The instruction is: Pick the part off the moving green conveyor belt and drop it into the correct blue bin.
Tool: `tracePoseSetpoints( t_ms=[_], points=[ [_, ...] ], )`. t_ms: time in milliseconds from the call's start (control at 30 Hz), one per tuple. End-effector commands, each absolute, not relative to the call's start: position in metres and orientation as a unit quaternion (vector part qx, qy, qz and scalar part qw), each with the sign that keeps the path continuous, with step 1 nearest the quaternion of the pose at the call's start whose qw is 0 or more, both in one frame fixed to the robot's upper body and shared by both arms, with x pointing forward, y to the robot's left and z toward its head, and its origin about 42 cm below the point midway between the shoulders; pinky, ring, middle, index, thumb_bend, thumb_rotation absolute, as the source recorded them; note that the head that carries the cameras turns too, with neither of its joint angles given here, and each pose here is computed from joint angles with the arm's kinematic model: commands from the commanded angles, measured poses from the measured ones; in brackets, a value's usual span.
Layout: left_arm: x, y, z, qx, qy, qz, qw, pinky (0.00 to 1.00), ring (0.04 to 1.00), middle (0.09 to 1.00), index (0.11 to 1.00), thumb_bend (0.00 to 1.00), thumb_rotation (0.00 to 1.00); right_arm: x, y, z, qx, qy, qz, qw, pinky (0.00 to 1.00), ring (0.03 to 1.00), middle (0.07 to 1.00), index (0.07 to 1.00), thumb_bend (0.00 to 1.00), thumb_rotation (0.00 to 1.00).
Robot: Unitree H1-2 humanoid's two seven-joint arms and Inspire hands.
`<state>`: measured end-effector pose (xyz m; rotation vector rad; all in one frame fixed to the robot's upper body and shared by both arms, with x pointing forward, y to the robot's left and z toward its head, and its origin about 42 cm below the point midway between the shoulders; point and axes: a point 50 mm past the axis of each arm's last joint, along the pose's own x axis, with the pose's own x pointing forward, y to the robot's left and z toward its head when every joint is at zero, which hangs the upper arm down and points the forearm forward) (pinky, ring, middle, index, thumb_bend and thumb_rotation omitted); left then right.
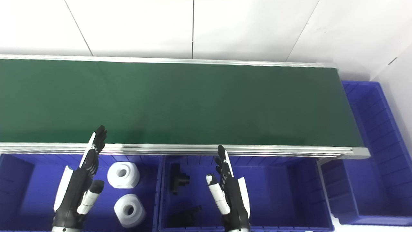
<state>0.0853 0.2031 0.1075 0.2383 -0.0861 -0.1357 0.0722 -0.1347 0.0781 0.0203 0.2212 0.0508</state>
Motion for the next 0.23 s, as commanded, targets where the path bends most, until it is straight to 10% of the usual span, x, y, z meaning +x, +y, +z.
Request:
tracePoseSetpoints(
  t_ms=[0, 200],
  points=[
    [0.0862, 0.2047, 0.1131, 0.117, -0.072, -0.067, 0.988, 1.00, 1.000, 1.000, 1.000, 0.67, 1.00, 0.0709, -0.1090, 0.0919, 0.044, 0.078, 0.016, 0.996, 0.97, 0.974, 1.000, 1.000, 0.76, 0.91],
    [0.0836, 0.2075, 0.1118, 0.133, -0.078, -0.091, 0.984, 1.00, 1.000, 1.000, 1.000, 0.72, 1.00, 0.0735, -0.1030, 0.0884, 0.036, 0.059, 0.009, 0.998, 0.95, 0.969, 1.000, 1.000, 0.74, 0.92]
  ],
)
